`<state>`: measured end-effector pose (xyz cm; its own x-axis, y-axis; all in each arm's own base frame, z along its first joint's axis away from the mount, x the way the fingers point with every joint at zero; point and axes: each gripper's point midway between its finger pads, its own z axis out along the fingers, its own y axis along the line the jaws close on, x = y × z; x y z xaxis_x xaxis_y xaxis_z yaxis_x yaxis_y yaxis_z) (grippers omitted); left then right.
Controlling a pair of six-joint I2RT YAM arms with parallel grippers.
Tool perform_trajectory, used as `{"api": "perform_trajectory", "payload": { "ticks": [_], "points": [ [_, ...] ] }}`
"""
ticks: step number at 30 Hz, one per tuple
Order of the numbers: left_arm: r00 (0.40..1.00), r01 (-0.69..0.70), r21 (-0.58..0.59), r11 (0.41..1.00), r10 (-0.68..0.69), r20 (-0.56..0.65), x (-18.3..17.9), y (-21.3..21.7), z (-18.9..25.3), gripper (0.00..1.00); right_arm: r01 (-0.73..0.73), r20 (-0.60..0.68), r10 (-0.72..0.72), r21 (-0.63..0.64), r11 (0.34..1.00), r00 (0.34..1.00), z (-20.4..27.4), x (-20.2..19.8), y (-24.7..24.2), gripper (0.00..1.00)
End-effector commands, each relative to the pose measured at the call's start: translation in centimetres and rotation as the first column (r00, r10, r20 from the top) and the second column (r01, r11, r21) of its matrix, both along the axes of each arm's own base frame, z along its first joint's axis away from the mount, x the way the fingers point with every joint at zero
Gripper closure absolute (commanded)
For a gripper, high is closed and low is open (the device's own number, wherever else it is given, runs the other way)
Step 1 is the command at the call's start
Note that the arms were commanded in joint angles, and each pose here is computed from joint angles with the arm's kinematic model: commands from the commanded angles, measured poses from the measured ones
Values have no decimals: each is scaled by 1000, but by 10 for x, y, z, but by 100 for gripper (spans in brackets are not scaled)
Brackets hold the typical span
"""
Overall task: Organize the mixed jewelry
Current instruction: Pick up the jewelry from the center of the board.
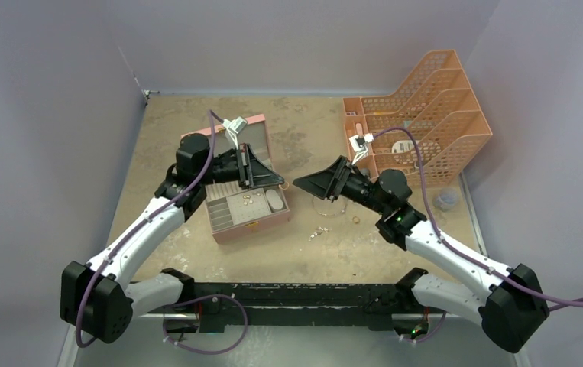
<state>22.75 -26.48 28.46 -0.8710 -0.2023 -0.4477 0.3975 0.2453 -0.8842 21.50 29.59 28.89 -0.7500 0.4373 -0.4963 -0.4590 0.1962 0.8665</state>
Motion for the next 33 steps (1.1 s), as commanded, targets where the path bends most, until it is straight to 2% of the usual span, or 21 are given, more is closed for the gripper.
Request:
{"api": "perform_trajectory", "payload": {
  "ticks": [1, 9, 15, 17, 22, 33],
  "points": [
    [991, 107, -120, 987, -96, 89, -22, -1, 56, 100, -146, 168, 122, 136, 980, 978, 54, -24, 6, 32],
    [990, 123, -154, 980, -110, 89, -26, -1, 66, 100, -191, 169, 163, 165, 968, 972, 61, -25, 12, 40],
    [992, 110, -157, 981, -98, 80, -24, -1, 62, 100, -233, 160, 204, 188, 954, 966, 62, -29, 15, 59],
    [992, 106, -162, 981, -94, 81, -23, -1, 64, 100, -243, 160, 214, 191, 951, 963, 60, -32, 15, 63],
    [992, 101, -174, 980, -88, 85, -24, -1, 65, 100, -248, 162, 219, 192, 949, 962, 59, -33, 14, 65],
    [994, 93, -176, 980, -81, 73, -26, 1, 61, 100, -237, 138, 213, 190, 953, 967, 56, -25, 19, 75]
  ]
}}
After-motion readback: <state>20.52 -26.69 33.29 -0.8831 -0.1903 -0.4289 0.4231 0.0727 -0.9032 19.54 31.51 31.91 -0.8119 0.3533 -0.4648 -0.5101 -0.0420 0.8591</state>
